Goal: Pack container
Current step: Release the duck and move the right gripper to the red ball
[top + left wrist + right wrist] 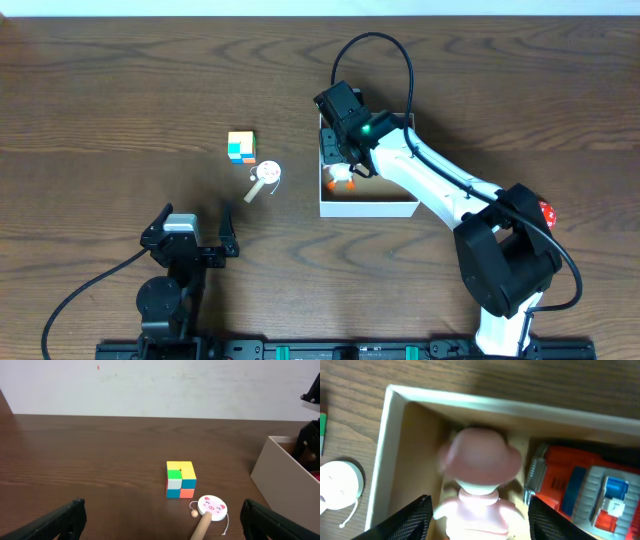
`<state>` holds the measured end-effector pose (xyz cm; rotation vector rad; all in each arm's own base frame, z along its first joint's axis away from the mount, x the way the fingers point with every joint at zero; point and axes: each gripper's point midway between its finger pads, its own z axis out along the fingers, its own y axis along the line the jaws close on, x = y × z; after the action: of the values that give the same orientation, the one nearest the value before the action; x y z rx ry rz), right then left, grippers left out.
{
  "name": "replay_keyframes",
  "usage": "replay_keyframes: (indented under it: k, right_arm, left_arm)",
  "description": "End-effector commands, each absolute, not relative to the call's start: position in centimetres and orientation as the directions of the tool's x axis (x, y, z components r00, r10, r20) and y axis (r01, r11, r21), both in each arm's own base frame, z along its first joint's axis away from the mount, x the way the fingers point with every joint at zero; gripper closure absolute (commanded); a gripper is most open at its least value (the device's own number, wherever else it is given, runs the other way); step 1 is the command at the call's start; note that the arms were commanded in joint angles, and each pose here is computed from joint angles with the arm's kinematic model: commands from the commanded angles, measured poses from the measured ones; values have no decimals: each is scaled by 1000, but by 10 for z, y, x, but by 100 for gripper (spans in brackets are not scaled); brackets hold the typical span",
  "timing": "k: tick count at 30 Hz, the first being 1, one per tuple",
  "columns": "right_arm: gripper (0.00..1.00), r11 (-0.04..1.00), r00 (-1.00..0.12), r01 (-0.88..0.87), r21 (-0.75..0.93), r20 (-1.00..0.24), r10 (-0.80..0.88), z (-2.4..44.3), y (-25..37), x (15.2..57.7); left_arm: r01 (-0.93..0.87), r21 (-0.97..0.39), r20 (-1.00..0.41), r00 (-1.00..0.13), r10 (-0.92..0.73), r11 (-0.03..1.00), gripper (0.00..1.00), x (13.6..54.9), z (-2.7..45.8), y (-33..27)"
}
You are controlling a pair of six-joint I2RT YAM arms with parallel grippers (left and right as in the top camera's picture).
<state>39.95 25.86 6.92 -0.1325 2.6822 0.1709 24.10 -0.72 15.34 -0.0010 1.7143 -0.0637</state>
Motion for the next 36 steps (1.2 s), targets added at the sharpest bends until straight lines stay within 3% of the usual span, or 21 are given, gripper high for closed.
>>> replay_keyframes:
  k: [1, 6, 9, 15, 19, 24, 27, 32, 36]
  right_arm:
    - [36, 987, -878, -124, 102, -475, -61, 74, 261, 407]
    - [41, 984, -845, -144, 106, -531, -66, 105, 254, 423]
    - [48, 989, -828, -97, 111, -561, -18, 140, 234, 433]
    - [48, 977, -767, 214, 7, -618, 173, 223, 129, 424]
    - [48, 905, -709, 425, -19, -628, 320, 255, 60, 391]
    - [48, 708, -636, 699, -100, -540, 552, 257, -15, 320]
    - [38, 590, -599, 785, -189, -473, 646, 249, -47, 285]
    - [26, 514, -573, 819, -255, -421, 703, 231, -73, 266]
    - [23, 468, -536, 844, -261, -364, 762, 206, -84, 258]
  left_arm:
    - [18, -43, -984, -176, -39, 999, 2, 241, 138, -4]
    - [17, -42, -984, -176, -39, 999, 2, 241, 138, -4]
    - [18, -43, -984, -176, -39, 999, 2, 241, 138, -4]
    - [18, -43, -984, -175, -39, 999, 2, 241, 138, -4]
    - [18, -43, -984, -176, -39, 999, 2, 241, 138, -4]
    - [18, -43, -984, -176, -39, 999, 2, 241, 138, -4]
    - [18, -43, -984, -176, -39, 999, 2, 241, 138, -4]
    - [18, -43, -984, -176, -39, 999, 2, 241, 138, -4]
    - [18, -43, -984, -176, -39, 999, 2, 241, 138, -4]
